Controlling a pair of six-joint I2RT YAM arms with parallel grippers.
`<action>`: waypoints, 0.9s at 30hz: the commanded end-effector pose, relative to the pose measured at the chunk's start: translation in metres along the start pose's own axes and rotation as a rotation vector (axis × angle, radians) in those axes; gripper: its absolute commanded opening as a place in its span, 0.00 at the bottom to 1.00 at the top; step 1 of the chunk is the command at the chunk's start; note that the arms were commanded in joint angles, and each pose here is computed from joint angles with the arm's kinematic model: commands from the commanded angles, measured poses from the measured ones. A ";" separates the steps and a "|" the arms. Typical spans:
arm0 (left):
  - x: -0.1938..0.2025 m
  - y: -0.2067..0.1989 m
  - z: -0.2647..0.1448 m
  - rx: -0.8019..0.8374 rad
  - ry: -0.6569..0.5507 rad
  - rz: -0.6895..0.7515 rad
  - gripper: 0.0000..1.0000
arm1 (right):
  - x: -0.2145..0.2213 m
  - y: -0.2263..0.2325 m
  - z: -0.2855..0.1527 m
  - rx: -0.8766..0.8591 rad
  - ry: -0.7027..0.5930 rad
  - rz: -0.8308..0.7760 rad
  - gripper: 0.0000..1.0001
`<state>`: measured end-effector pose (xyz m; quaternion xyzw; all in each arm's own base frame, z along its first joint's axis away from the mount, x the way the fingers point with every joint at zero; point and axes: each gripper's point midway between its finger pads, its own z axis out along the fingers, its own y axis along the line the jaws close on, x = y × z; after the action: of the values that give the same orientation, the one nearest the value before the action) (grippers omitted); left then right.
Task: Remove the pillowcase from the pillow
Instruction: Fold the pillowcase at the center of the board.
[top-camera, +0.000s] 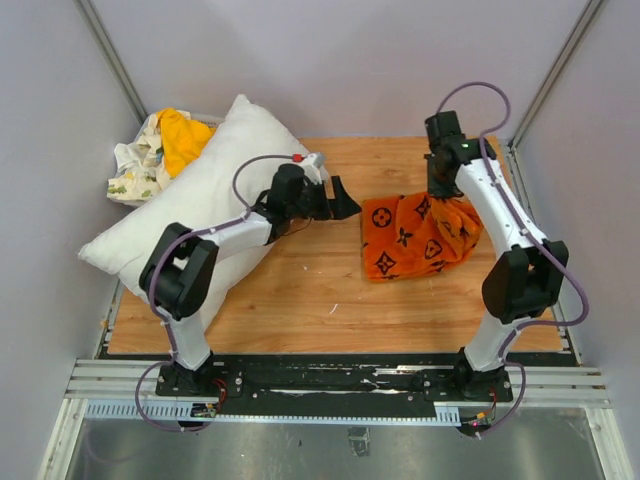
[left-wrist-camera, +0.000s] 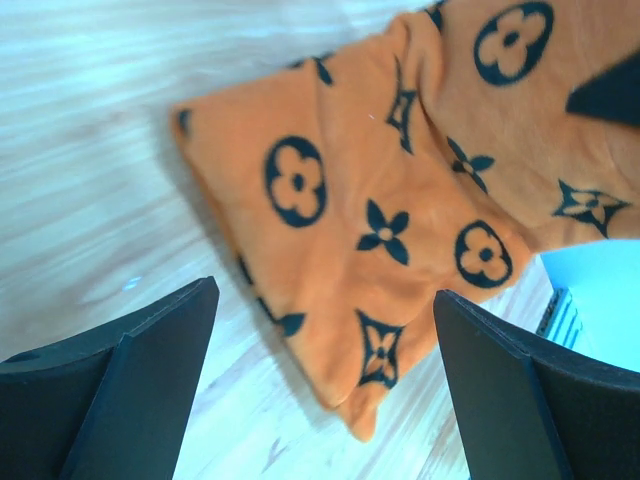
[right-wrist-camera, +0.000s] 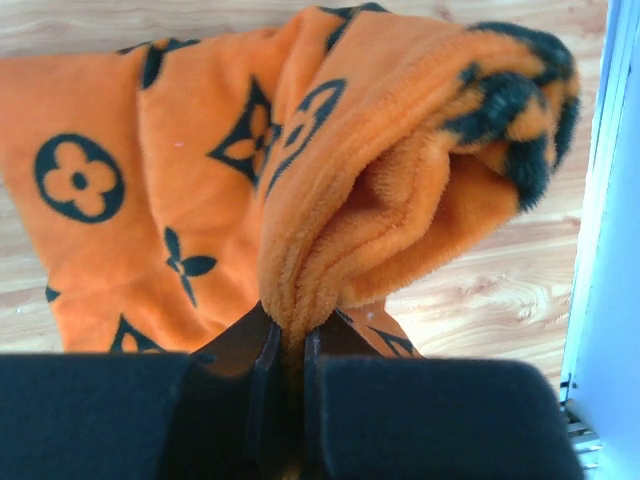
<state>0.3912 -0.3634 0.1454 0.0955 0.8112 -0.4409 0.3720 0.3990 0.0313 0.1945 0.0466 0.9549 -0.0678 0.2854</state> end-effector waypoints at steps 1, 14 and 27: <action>-0.005 0.026 -0.034 -0.052 -0.029 -0.003 0.94 | 0.017 0.026 -0.017 0.155 0.065 -0.196 0.03; 0.027 0.058 -0.062 -0.107 -0.029 -0.057 0.94 | 0.060 0.120 0.012 0.329 0.151 -0.484 0.11; 0.064 0.058 -0.062 -0.015 0.012 -0.138 0.61 | 0.077 0.161 0.044 0.271 0.180 -0.484 0.24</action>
<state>0.3421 -0.2869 0.0778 0.0353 0.8370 -0.4335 0.3320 0.3783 0.1720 0.1182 -0.1436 0.9372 -0.2659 0.1741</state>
